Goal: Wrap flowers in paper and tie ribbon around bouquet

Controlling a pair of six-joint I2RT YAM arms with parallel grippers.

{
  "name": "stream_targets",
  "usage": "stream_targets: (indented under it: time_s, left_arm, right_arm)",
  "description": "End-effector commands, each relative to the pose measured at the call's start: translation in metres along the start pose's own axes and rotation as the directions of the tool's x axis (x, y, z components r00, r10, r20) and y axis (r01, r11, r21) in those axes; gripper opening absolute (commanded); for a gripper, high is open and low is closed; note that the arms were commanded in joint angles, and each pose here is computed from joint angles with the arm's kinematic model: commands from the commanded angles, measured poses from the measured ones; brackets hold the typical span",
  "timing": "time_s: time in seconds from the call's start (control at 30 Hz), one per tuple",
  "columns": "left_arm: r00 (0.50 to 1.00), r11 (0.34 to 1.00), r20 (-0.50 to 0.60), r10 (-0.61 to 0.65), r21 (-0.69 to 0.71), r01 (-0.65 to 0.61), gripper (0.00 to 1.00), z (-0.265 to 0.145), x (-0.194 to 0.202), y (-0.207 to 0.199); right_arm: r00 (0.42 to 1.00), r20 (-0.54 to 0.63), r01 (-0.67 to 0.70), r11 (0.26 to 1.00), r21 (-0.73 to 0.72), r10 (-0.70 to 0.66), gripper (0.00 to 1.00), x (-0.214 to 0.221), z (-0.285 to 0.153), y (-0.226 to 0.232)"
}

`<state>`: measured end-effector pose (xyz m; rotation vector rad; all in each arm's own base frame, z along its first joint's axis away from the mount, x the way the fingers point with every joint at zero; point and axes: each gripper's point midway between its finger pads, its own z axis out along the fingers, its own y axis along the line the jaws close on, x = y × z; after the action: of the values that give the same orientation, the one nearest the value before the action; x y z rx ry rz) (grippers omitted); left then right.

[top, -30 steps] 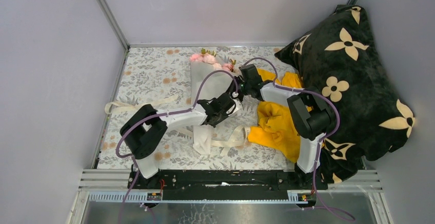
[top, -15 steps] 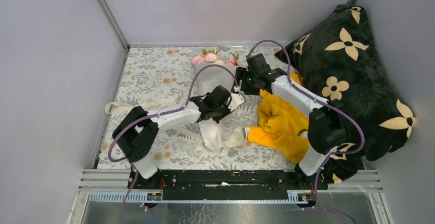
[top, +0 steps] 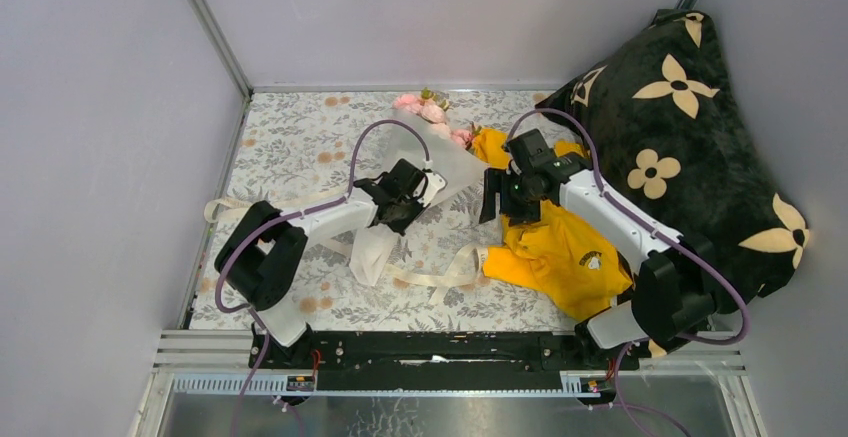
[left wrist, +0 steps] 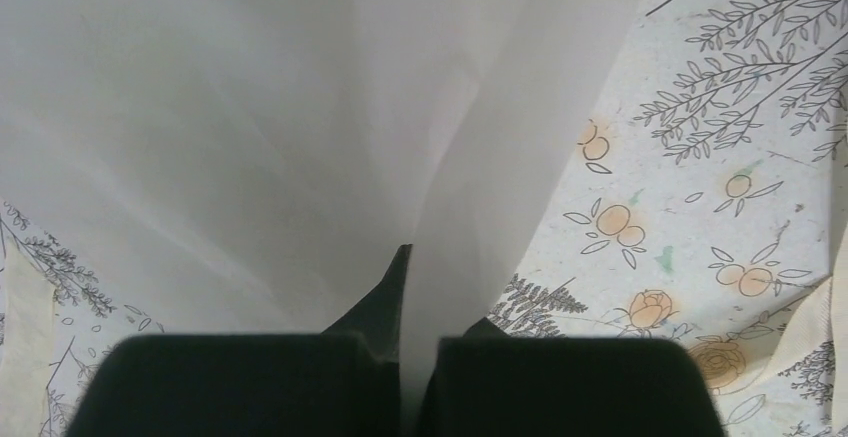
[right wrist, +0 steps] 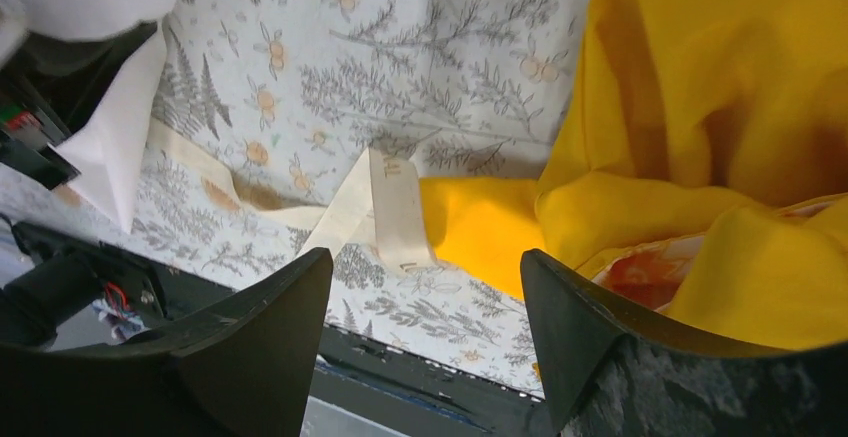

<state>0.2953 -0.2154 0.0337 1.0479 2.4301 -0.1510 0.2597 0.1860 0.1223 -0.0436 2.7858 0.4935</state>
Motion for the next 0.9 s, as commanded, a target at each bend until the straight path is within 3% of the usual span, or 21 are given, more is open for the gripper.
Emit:
stream_targets:
  time_s: [0.0, 0.17, 0.33, 0.4, 0.5, 0.57, 0.73, 0.87]
  left_arm:
    - [0.999, 0.999, -0.003, -0.034, 0.007, 0.034, 0.00, -0.006, 0.000, -0.003]
    - [0.999, 0.999, -0.009, -0.032, 0.021, 0.032, 0.00, -0.007, -0.001, -0.005]
    - [1.000, 0.999, -0.010, -0.028, 0.035, 0.028, 0.00, -0.014, -0.003, -0.007]
    - [1.000, 0.999, -0.003, -0.029, 0.033, 0.029, 0.00, -0.019, -0.004, -0.006]
    - [1.000, 0.999, 0.006, -0.027, 0.041, 0.026, 0.00, -0.026, -0.006, -0.007]
    - [1.000, 0.998, 0.011, -0.020, 0.058, 0.019, 0.00, -0.032, -0.008, -0.009]
    - [0.999, 0.993, 0.046, -0.011, 0.122, 0.006, 0.00, -0.050, -0.023, -0.019]
    - [0.997, 0.988, 0.071, -0.036, 0.149, 0.025, 0.00, -0.057, -0.035, -0.023]
  right_arm:
    - [0.997, -0.076, -0.012, 0.995, -0.097, 0.004, 0.77, 0.038, -0.001, 0.011]
    - [0.989, -0.144, 0.005, 0.992, -0.127, -0.023, 0.77, 0.072, 0.029, 0.022]
    - [0.984, -0.144, 0.090, 0.991, -0.095, -0.103, 0.74, 0.070, 0.057, 0.034]
    - [0.982, -0.155, 0.097, 0.993, -0.074, -0.108, 0.60, 0.070, 0.065, 0.030]
    - [0.978, -0.168, 0.112, 0.992, -0.059, -0.120, 0.19, 0.070, 0.066, 0.027]
    - [0.980, -0.141, 0.133, 0.990, -0.039, -0.137, 0.01, 0.061, 0.060, 0.027]
    - [0.988, 0.067, 0.140, 0.990, -0.031, -0.137, 0.00, -0.014, 0.030, 0.041]
    - [0.966, 0.256, 0.066, 0.995, -0.071, -0.046, 0.00, -0.076, 0.005, 0.038]
